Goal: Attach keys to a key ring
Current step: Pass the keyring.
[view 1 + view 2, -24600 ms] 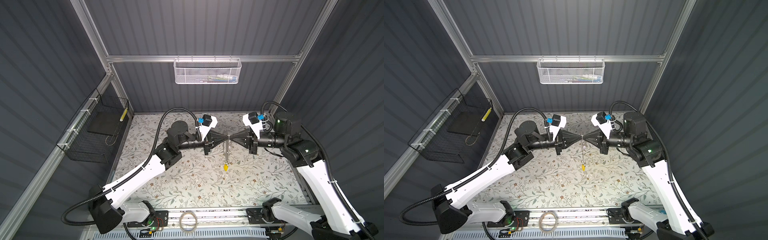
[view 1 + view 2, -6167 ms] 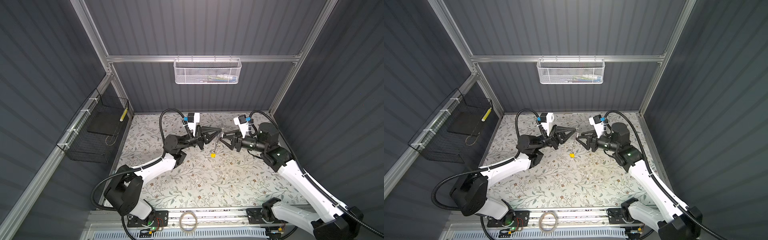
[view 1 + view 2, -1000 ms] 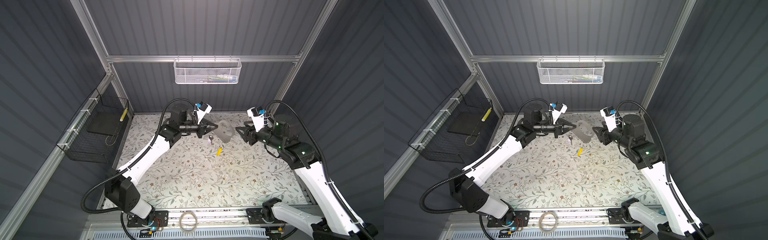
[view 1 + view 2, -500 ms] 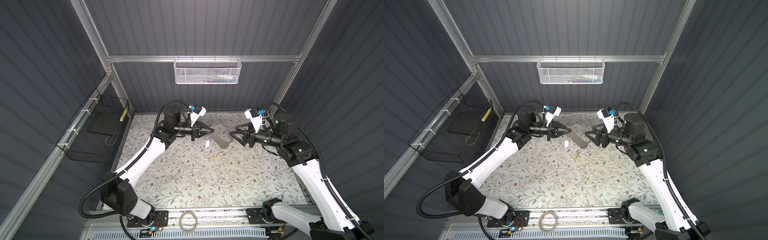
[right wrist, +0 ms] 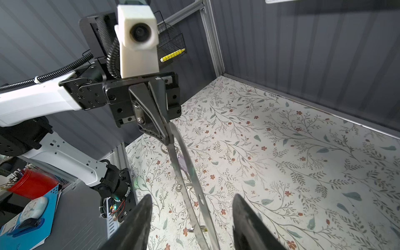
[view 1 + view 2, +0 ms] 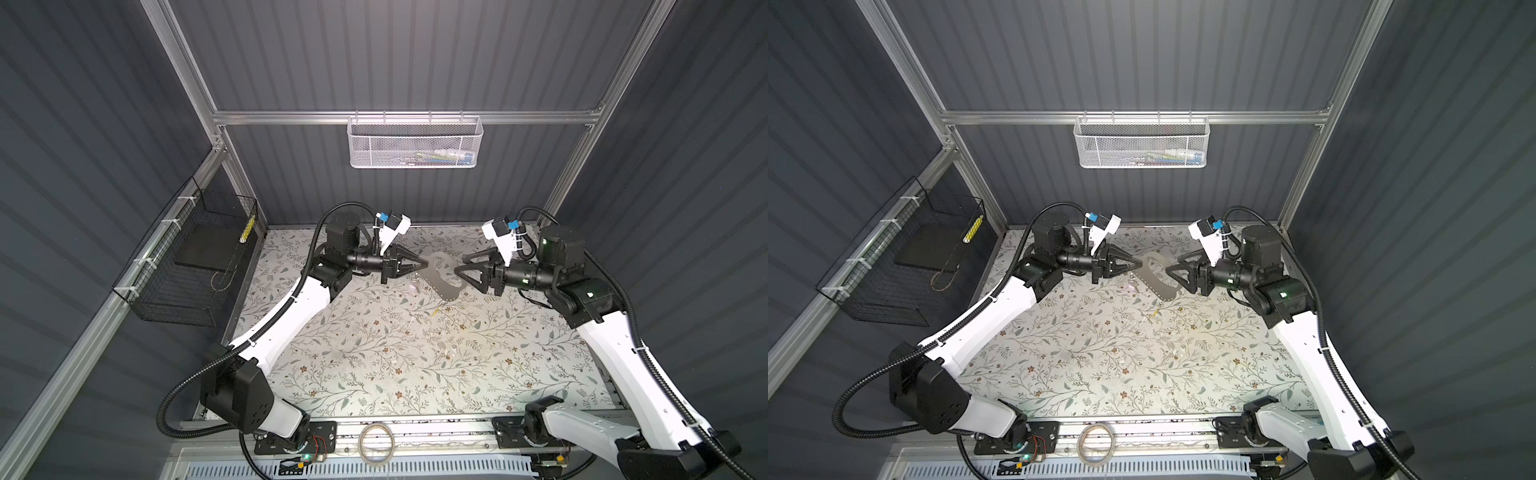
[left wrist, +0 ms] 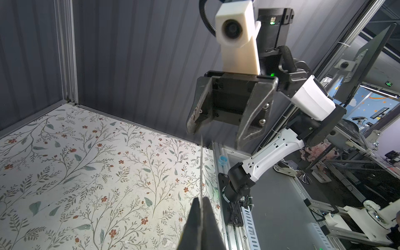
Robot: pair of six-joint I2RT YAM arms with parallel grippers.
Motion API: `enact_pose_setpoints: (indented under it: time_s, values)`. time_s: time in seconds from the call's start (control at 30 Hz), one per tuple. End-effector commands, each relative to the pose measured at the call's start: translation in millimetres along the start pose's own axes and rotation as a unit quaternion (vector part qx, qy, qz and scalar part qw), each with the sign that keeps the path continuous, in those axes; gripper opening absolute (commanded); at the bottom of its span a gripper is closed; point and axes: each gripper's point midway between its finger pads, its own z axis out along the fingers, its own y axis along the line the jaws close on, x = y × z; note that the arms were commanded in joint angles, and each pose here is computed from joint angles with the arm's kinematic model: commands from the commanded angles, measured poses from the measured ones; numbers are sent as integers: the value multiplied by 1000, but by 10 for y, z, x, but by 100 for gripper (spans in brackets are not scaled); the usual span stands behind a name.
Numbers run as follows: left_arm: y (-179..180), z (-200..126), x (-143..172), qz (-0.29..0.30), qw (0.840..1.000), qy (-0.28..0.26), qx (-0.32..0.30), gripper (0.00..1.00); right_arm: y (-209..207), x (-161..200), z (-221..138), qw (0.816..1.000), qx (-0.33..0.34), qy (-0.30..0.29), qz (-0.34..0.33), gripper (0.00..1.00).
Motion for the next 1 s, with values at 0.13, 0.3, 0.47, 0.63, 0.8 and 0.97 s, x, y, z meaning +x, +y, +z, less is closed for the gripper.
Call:
enact_pose_setpoints:
  time_s: [0.13, 0.3, 0.47, 0.63, 0.8, 0.97]
  values:
    - [-221, -74, -131, 23, 999, -16, 28, 0, -21, 18, 101, 1000, -25, 5, 14, 48]
    - [-221, -71, -128, 23, 999, -19, 30, 0, 40, -1, 119, 999, -50, 6, 19, 32]
    - [-182, -64, -117, 19, 999, -19, 27, 0, 96, -38, 97, 998, -60, 1, 17, 18]
    - [-103, -61, -119, 11, 1000, -23, 9, 0, 137, -109, 50, 998, -58, -8, 17, 0]
    - [103, -175, -85, -3, 996, -24, -83, 22, 30, -204, -25, 1000, -1, -19, 18, 0]
    - [301, -455, -3, -18, 974, -25, -226, 33, -48, -281, -64, 999, 33, -21, 33, 0]
